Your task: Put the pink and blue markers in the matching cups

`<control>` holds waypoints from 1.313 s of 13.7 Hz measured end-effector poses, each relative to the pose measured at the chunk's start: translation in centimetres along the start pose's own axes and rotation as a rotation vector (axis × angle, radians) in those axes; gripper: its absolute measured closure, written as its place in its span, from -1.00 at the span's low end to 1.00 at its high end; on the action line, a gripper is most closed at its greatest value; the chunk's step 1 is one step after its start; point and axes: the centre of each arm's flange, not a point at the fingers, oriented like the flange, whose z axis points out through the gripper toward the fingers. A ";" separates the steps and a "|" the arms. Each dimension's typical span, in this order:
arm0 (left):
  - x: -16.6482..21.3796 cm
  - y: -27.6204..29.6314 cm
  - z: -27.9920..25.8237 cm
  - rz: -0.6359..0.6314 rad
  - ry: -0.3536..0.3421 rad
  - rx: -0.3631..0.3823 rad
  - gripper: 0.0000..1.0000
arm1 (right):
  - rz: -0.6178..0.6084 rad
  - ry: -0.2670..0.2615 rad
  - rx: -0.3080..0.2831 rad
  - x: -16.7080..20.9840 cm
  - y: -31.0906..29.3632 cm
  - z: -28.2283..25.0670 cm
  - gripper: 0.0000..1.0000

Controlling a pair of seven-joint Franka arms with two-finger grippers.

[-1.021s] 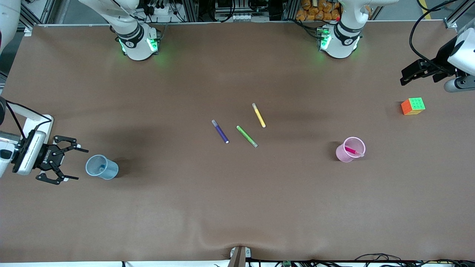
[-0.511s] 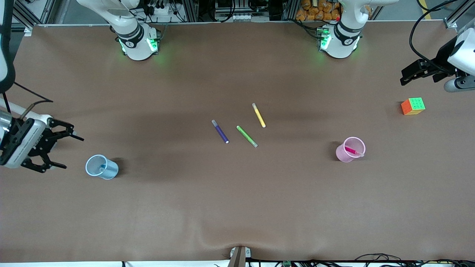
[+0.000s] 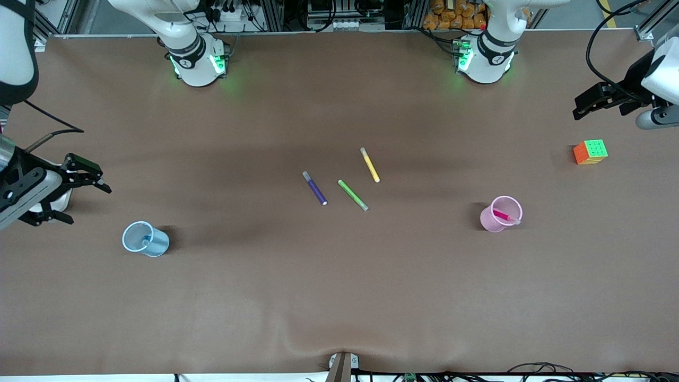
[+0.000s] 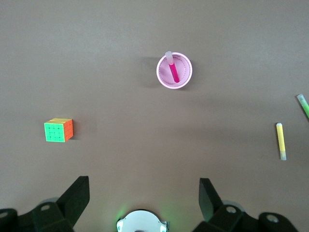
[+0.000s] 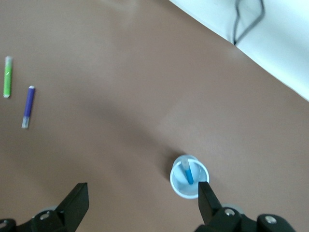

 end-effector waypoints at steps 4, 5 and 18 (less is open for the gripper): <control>-0.3 0.3 -0.1 0.006 -0.005 0.002 -1.00 | 0.320 -0.079 -0.018 -1.5 -0.9 -1.3 -1.00; -0.3 0.3 -0.1 0.006 -0.006 0.002 -1.00 | 0.396 -0.100 -0.026 -1.9 -1.1 -1.6 -1.00; 0.2 0.6 -0.1 0.011 -0.011 0.003 -1.00 | 0.696 -0.227 -0.064 -6.8 -3.9 -6.2 -1.00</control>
